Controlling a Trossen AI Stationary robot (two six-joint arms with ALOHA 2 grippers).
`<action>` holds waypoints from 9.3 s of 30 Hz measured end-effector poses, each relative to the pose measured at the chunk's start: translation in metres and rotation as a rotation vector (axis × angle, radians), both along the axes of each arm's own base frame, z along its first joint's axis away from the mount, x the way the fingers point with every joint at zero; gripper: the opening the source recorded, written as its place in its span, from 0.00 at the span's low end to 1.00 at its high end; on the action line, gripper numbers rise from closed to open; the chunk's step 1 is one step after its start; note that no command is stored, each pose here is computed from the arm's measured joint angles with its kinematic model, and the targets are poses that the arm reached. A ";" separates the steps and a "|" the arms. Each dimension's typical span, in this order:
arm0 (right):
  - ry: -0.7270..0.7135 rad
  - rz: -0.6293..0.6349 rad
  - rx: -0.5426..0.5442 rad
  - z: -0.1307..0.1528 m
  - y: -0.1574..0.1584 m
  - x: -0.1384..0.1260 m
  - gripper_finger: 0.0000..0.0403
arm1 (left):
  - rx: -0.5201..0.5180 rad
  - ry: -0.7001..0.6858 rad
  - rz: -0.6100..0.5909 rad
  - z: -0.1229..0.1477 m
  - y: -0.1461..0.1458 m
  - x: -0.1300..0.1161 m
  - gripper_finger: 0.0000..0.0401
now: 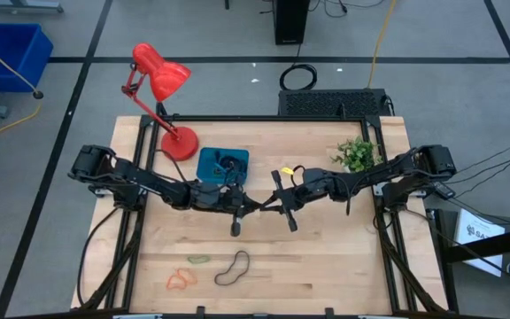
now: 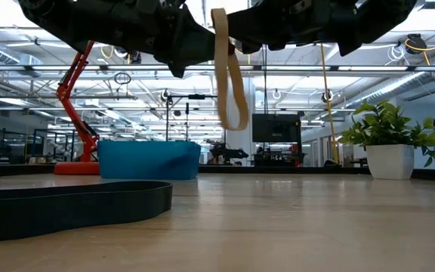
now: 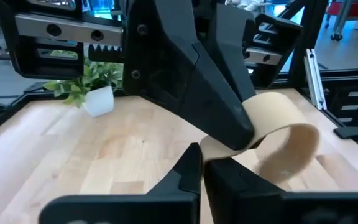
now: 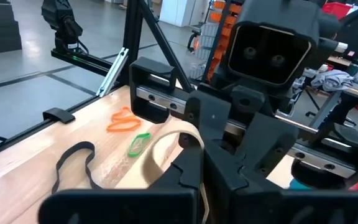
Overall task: Pick and place rubber bands into bin
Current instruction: Put the brown rubber band into the blue bin, then put the black rubber band into the blue bin
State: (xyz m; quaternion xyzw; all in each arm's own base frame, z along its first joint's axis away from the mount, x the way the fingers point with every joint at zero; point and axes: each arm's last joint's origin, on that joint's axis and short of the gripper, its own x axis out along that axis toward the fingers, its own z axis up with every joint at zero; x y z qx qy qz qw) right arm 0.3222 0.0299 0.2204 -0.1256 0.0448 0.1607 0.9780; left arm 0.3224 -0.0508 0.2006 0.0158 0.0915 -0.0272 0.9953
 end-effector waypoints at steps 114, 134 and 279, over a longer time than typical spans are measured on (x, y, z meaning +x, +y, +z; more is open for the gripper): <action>0.267 -0.041 0.140 -0.034 -0.002 -0.042 0.43 | -0.163 0.641 0.722 -0.019 0.120 -0.065 0.16; 0.267 -0.041 0.140 -0.034 -0.002 -0.042 0.43 | -0.249 0.622 0.699 -0.019 0.119 -0.064 0.17; 0.245 -0.038 0.142 -0.032 -0.002 -0.041 0.43 | -0.051 0.510 0.291 0.082 -0.029 -0.062 0.02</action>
